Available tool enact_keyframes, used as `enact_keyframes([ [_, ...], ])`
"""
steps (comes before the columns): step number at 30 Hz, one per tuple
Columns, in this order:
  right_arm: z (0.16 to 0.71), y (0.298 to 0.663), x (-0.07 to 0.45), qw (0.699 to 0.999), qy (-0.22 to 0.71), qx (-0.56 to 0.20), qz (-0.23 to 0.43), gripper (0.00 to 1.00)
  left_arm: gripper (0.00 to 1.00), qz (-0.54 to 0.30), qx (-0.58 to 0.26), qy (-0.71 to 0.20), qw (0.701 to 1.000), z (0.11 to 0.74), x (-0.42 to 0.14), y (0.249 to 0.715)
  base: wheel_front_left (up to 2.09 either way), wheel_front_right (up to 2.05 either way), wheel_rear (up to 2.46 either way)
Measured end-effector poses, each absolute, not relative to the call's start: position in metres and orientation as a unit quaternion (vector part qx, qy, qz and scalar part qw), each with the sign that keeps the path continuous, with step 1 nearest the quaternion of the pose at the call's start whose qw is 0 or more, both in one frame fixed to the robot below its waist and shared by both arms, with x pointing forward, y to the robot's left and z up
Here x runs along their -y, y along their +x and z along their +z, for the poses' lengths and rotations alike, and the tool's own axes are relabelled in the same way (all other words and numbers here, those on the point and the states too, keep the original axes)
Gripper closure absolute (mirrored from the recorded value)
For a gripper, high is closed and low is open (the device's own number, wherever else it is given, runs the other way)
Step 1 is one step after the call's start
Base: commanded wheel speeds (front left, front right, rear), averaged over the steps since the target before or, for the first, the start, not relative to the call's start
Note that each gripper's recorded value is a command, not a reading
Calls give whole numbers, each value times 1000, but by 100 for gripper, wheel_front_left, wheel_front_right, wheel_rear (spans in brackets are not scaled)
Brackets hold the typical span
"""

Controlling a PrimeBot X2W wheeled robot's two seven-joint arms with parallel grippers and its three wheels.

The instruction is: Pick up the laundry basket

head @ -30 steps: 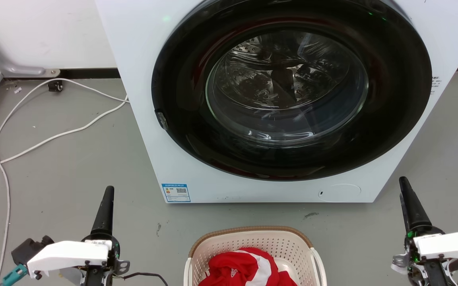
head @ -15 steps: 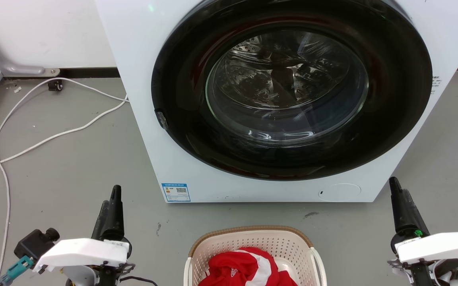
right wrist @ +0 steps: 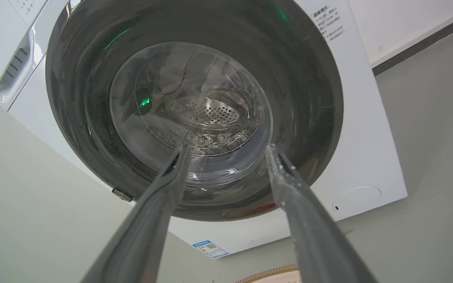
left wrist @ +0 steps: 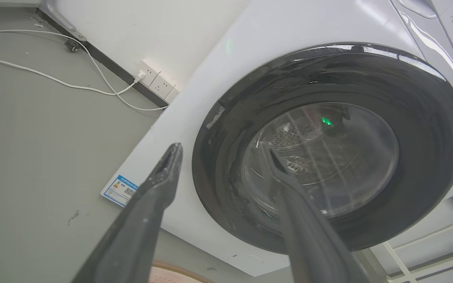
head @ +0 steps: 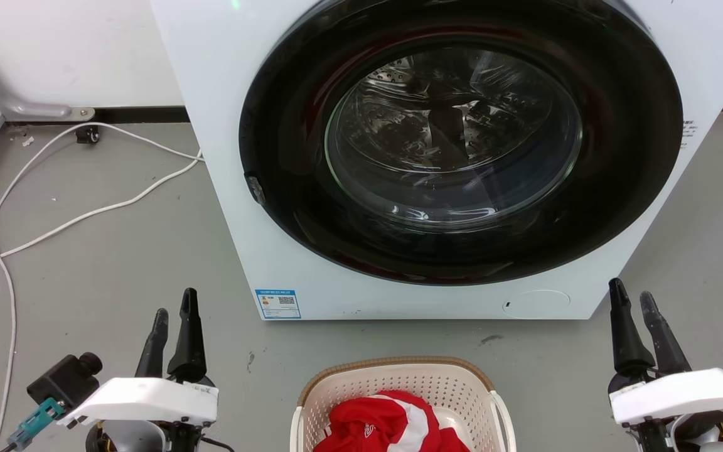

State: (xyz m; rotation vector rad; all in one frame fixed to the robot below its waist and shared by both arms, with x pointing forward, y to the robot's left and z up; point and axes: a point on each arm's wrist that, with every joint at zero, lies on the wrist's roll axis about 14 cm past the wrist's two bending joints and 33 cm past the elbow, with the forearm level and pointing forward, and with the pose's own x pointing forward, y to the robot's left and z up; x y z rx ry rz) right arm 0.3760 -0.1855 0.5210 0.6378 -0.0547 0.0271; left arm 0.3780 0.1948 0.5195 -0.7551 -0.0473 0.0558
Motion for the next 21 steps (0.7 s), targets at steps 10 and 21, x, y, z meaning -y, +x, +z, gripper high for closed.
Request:
enact_keyframes([
  [10, 525, 374, 185, 970, 241, 38, 17, 0, 0, 27, 36, -302, 952, 524, -195, 375, 0, 0, 0],
  [21, 527, 372, 180, 986, 158, 47, 28, 0, 0, 27, 46, -223, 973, 526, -194, 371, 0, 0, 0],
])
